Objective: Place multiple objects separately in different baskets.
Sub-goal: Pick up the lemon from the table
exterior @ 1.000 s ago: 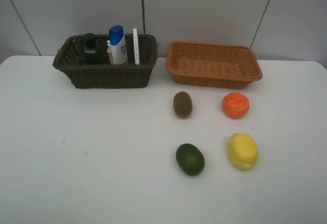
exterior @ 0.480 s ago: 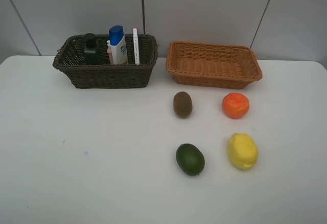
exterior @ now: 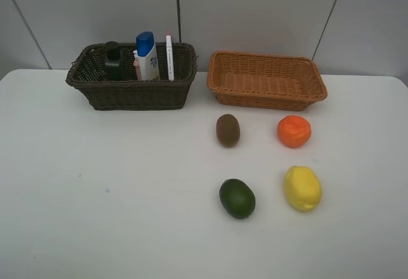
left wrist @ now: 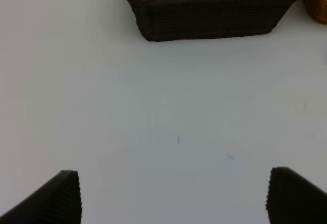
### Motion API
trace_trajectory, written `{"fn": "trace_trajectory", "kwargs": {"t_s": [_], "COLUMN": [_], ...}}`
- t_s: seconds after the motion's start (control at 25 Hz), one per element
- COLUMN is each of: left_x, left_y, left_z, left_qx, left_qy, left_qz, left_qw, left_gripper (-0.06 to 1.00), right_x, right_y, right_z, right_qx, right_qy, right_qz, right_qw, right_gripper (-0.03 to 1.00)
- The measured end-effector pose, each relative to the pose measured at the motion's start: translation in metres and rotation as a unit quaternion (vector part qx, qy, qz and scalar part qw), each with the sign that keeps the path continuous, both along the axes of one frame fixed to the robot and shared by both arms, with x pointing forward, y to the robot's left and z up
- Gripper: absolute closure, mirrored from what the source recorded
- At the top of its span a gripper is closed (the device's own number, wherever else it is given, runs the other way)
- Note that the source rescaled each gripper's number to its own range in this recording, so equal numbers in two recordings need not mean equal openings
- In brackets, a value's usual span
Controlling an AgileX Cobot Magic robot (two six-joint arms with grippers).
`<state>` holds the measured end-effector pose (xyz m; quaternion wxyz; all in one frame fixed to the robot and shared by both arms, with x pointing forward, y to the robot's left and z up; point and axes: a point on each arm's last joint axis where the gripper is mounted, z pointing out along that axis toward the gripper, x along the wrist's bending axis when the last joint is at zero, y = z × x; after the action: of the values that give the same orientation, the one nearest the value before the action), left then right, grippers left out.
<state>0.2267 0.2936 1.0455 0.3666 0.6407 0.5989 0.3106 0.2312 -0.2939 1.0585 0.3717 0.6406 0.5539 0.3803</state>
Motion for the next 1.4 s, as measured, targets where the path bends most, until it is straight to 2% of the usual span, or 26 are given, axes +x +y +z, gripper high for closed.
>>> {"fn": "trace_trajectory", "kwargs": {"t_s": [0.4,0.52,0.6,0.72,0.88,1.0,1.08,1.2,1.32,1.4], "left_x": [0.0,0.0,0.0,0.0,0.0,0.0,0.0,0.0,0.0,0.0], "left_y": [0.0,0.0,0.0,0.0,0.0,0.0,0.0,0.0,0.0,0.0], "left_z": [0.0,0.0,0.0,0.0,0.0,0.0,0.0,0.0,0.0,0.0], "left_qx": [-0.001,-0.001,-0.001,0.0,0.0,0.0,0.0,0.0,0.0,0.0], "left_qy": [0.0,0.0,0.0,0.0,0.0,0.0,0.0,0.0,0.0,0.0], "left_qz": [0.0,0.0,0.0,0.001,0.001,0.001,0.001,0.001,0.001,0.001], "left_qw": [1.0,1.0,1.0,1.0,1.0,1.0,1.0,1.0,1.0,1.0], "left_gripper": [0.0,0.0,0.0,0.0,0.0,0.0,0.0,0.0,0.0,0.0], "right_x": [0.002,0.018,0.037,0.072,0.129,0.17,0.192,0.21,0.217,0.22], "right_y": [-0.001,-0.004,-0.007,-0.013,-0.019,-0.023,-0.025,-0.02,-0.001,0.019], "right_z": [0.0,0.0,-0.003,-0.009,-0.02,-0.031,-0.038,-0.048,-0.056,-0.059], "right_qx": [-0.002,0.008,0.019,0.046,0.06,0.054,0.061,0.081,0.083,0.069], "right_qy": [0.006,0.057,0.116,0.213,0.346,0.419,0.451,0.478,0.492,0.495], "right_qz": [-0.003,-0.012,-0.023,-0.051,-0.064,-0.054,-0.05,-0.032,0.011,0.049], "right_qw": [1.0,0.998,0.993,0.975,0.934,0.905,0.889,0.874,0.866,0.865], "right_gripper": [0.0,0.0,0.0,0.0,0.0,0.0,0.0,0.0,0.0,0.0]}}
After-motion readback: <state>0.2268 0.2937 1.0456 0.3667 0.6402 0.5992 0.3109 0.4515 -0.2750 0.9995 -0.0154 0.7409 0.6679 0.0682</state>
